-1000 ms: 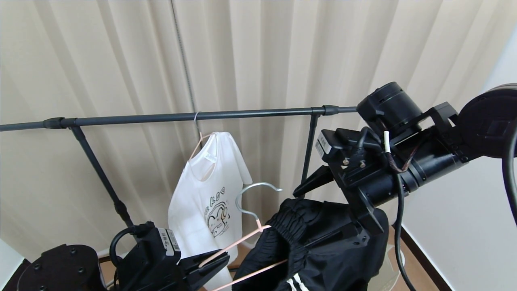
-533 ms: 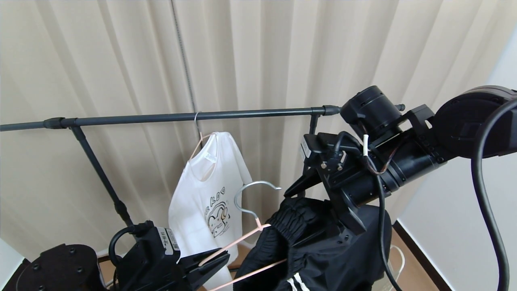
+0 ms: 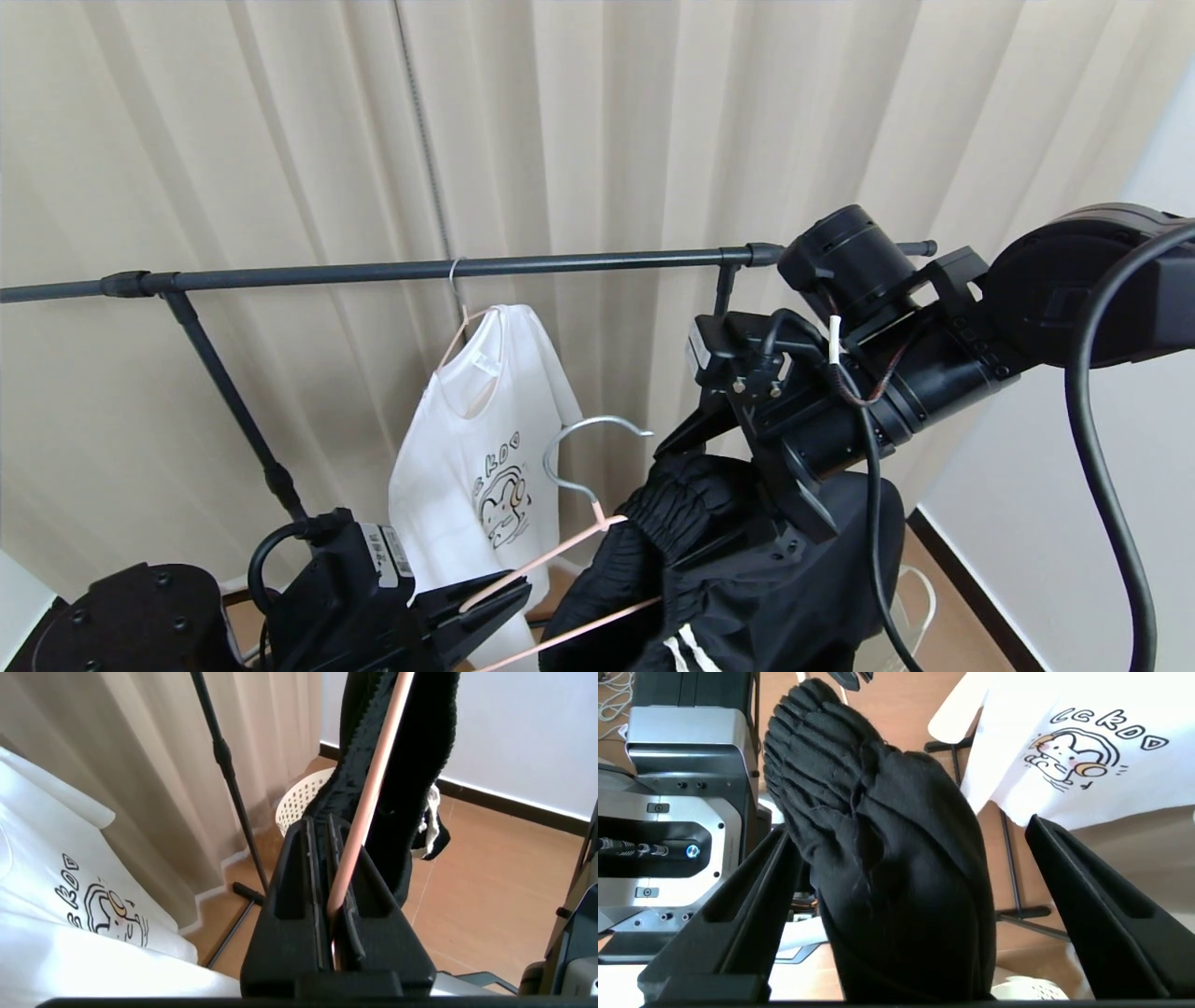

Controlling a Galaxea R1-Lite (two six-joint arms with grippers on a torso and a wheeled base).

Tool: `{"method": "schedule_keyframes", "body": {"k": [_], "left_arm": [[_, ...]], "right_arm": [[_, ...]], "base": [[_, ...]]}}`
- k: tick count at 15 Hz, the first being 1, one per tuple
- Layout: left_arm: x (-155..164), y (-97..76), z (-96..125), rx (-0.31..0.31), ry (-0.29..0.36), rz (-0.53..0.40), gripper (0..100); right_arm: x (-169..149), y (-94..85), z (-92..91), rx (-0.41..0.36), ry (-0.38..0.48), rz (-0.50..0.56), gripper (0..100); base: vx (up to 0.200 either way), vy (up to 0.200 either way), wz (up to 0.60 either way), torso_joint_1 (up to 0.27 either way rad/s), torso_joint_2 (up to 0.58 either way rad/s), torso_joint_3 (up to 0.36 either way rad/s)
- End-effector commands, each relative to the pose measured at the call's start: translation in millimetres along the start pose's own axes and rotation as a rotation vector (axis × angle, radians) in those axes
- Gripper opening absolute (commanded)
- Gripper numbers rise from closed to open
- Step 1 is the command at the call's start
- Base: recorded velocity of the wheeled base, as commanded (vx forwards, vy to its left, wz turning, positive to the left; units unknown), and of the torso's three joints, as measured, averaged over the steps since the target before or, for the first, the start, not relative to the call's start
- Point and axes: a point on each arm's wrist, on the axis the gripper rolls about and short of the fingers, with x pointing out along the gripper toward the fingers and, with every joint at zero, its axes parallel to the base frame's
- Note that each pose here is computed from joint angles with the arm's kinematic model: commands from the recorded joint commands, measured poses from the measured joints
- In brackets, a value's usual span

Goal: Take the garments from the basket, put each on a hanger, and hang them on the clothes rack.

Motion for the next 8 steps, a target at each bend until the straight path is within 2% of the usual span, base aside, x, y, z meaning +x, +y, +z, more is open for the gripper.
{"method": "schedule_keyframes", "body": {"k": [1, 8], "left_arm": [[0.1, 0.0, 0.0, 0.0, 0.0, 0.0, 0], [0.7, 0.0, -0.9, -0.009, 0.004, -0.001, 0]], "right_arm": [[0.2, 0.1, -0.1, 0.0, 0.0, 0.001, 0], [-6.2, 5.2, 1.4, 0.001, -0.009, -0.005, 0]], "base": [[0.0, 0.0, 0.0, 0.0, 0.0, 0.0], [0.0, 0.0, 0.0, 0.0, 0.0, 0.0]]}}
